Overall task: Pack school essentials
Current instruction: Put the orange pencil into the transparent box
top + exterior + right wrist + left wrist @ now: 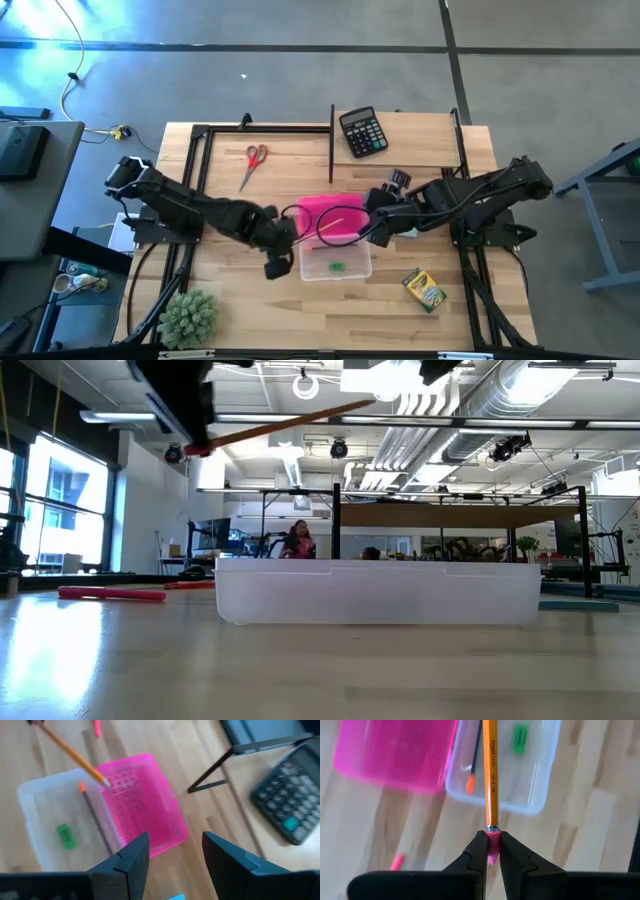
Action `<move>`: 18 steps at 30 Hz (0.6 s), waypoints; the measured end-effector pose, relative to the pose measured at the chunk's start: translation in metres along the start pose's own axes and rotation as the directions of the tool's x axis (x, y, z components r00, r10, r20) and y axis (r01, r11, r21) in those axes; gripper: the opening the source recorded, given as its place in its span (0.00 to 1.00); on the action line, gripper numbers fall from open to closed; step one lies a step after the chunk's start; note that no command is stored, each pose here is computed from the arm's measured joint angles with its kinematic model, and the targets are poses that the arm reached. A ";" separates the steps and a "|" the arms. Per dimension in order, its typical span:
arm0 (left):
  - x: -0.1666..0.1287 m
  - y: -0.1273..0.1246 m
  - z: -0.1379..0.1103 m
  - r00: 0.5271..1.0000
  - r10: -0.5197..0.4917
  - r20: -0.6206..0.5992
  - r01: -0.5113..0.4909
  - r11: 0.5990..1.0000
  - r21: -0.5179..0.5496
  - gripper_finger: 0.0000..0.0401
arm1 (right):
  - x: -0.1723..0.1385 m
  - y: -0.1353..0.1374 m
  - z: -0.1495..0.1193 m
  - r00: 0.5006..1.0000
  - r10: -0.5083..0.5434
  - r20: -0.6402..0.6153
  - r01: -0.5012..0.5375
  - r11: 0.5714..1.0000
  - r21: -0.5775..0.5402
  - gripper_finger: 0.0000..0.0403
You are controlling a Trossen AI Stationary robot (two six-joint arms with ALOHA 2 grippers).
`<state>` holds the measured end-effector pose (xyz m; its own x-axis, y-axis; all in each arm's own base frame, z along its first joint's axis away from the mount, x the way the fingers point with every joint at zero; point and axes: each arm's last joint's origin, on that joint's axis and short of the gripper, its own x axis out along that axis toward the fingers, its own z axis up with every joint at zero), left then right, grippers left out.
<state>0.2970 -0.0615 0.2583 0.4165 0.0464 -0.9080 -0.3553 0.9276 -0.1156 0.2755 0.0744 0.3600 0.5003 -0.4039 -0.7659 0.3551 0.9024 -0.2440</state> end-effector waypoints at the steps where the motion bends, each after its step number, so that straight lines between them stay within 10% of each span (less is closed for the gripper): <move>1: 0.002 0.001 0.006 1.000 -0.019 0.024 0.019 1.000 0.008 0.06 | -0.001 -0.001 0.000 1.000 -0.018 0.011 0.018 1.000 0.002 0.43; 18: 0.068 -0.007 0.027 0.995 -0.095 -0.012 0.096 0.980 0.174 0.06 | -0.007 -0.010 0.000 0.995 -0.089 0.054 0.089 0.996 0.005 0.43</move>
<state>0.3502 -0.0548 0.2086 0.4381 -0.0464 -0.8977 -0.1625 0.9781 -0.1299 0.2684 0.0681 0.3679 0.5085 -0.4898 -0.7082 0.4019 0.8624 -0.3079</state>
